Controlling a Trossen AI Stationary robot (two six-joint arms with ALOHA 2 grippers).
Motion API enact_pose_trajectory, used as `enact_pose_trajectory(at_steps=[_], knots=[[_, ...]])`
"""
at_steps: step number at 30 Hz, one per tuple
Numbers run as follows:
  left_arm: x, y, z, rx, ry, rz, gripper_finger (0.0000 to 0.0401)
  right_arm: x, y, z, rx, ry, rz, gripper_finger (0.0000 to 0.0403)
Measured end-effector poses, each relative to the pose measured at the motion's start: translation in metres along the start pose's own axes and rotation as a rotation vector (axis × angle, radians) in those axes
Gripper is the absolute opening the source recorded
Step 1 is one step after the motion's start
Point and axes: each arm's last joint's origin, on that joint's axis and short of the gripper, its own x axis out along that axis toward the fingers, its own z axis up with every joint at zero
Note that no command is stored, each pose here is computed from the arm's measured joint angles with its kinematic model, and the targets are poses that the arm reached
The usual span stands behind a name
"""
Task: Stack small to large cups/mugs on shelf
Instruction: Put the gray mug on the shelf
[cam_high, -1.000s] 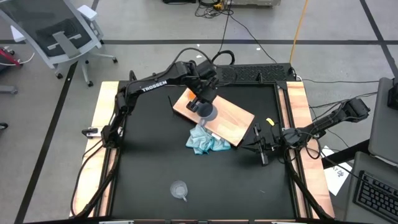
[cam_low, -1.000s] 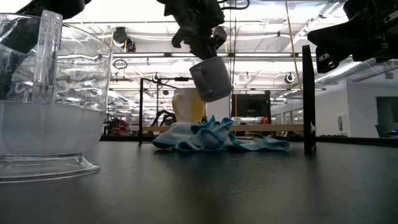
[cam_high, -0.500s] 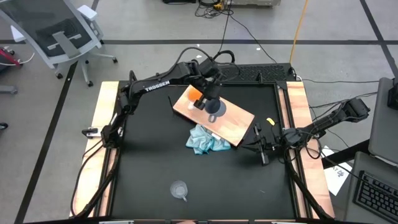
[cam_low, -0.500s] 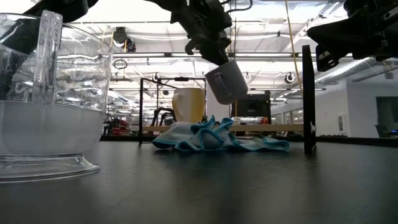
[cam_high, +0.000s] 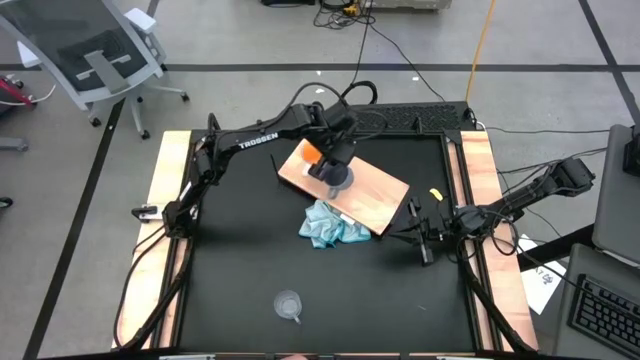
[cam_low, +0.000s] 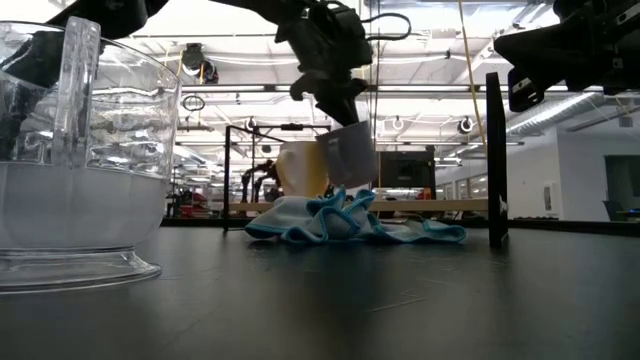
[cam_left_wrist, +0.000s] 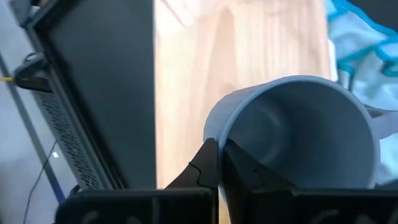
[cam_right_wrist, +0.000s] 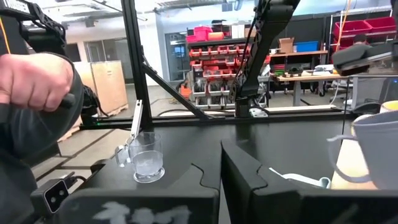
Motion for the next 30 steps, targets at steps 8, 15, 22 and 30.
enact_pose_trajectory(at_steps=[8, 15, 22, 30], knots=[[-0.0003, -0.0029, -0.0030, -0.007, 0.021, -0.035, 0.0003, 0.0000, -0.0001, -0.0018, -0.009, 0.018, -0.001, 0.0000], [-0.0014, -0.0001, -0.0074, -0.044, 0.031, -0.028, 0.0003, -0.0001, -0.0003, -0.0037, -0.016, 0.037, -0.003, 0.0000], [-0.0016, -0.0033, -0.0083, -0.070, 0.023, -0.072, 0.0003, -0.0001, -0.0004, -0.0049, -0.027, 0.050, -0.003, 0.0000], [-0.0014, -0.0051, -0.0072, -0.084, 0.007, -0.095, 0.0003, -0.0002, -0.0005, -0.0059, -0.027, 0.060, -0.004, 0.0000]])
